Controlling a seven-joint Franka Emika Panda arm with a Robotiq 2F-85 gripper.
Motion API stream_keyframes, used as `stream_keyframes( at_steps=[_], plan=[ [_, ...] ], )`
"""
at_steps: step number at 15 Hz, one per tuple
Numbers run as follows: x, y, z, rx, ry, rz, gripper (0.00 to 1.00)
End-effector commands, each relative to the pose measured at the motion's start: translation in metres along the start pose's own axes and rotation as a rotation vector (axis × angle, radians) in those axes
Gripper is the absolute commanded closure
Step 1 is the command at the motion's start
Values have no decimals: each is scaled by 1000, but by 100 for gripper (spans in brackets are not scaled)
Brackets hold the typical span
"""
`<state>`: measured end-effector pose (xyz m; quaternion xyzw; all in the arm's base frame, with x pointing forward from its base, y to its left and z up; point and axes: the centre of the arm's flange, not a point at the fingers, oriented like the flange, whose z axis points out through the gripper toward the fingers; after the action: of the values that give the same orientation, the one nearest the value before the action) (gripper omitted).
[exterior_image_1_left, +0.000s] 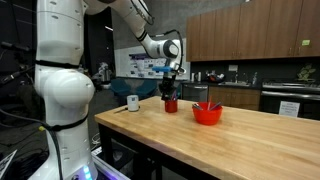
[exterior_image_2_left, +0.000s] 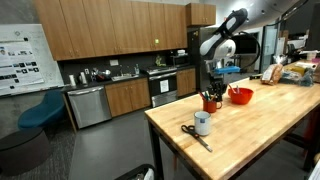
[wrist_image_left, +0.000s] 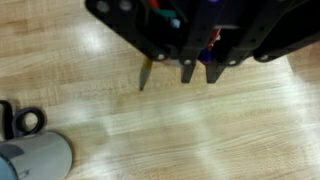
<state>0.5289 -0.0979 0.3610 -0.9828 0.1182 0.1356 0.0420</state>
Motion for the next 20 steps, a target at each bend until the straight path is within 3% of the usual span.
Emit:
stream_keyframes(
  at_steps=[1, 5, 10, 16, 20],
  plan=[
    [-10, -6, -6, -12, -11, -14, 100],
    [-21, -12, -24, 2, -17, -57, 97],
    [-28, -6, -68, 10, 49, -58, 97],
    [-20, 26, -114, -16, 126, 27, 97],
    [-17, 61, -131, -36, 124, 80, 97]
  ],
)
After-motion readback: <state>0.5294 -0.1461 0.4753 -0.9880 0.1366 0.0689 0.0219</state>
